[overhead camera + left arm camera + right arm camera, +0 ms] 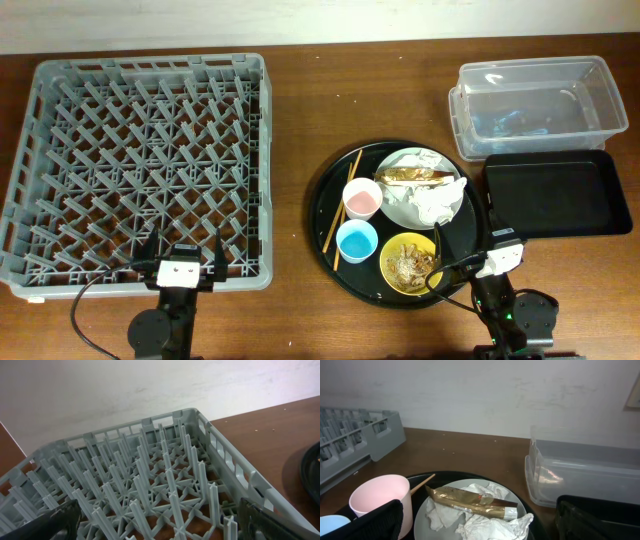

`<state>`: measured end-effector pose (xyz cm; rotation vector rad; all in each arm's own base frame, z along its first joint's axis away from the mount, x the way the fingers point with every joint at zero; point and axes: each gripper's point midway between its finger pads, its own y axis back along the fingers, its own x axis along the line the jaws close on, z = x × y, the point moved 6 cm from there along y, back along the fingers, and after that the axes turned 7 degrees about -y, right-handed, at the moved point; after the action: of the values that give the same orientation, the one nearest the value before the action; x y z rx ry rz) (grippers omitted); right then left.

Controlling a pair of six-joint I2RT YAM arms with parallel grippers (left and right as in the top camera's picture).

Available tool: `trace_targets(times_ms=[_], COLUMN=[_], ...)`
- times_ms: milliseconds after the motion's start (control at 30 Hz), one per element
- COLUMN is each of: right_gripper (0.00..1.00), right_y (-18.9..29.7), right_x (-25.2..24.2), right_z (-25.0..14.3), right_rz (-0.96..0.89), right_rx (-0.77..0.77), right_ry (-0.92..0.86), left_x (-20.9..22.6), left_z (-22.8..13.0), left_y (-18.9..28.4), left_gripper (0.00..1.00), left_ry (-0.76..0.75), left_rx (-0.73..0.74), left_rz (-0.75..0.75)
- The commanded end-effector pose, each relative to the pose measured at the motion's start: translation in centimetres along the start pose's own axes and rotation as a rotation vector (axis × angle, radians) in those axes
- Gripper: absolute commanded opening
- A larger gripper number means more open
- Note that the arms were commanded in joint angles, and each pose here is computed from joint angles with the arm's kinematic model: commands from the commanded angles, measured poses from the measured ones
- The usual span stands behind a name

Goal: Sort waste into correct bins and load items into the dishwasher rack

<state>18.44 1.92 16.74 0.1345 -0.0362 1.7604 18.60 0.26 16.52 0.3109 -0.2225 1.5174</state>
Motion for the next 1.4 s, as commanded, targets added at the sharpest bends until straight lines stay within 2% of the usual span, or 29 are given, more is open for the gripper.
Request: trace_targets(times_ms=[0,933,1100,1167,1233,1367], right_gripper=[0.98,0.98,0.98,0.98,0.98,0.98], right_y=[-0.3,-0.3,-0.4,-0.6,-0.2,1.2], right_x=[-2.6,-2.7,-1.9,-0.4,-0.1,0.8], right_z=[-2.2,-2.3,-2.1,-0.1,2.7,8.1], right_rz=[-0.228,-0.238,-0.168,-0.045,-0.033,-0.023], right_rx=[0.107,0.107,0.104,0.026,-0.040,-0.124], right_ry=[-0.069,-0.069,-0.080,-0.070,-0.056,-0.032], left_x=[-0.3,-0.2,-0.4,-1.2,-1.1,-0.4], left_z=[-0.6,-0.4,-0.3,0.9,1.6,4.2], left_y=[-0.2,-0.2,-0.2,-0.1,0.0,0.7], left_gripper=[0.99,0.99,0.99,0.99,0.99,0.99], left_ry=[-0.006,-0.006,-0.006,-0.007,0.045,0.036], left_rx=[0.029,0.023,0.015,-0.060,-0.090,-0.151], left_rz=[-0.013,-0.010,-0.030,-0.107,-0.117,-0.115])
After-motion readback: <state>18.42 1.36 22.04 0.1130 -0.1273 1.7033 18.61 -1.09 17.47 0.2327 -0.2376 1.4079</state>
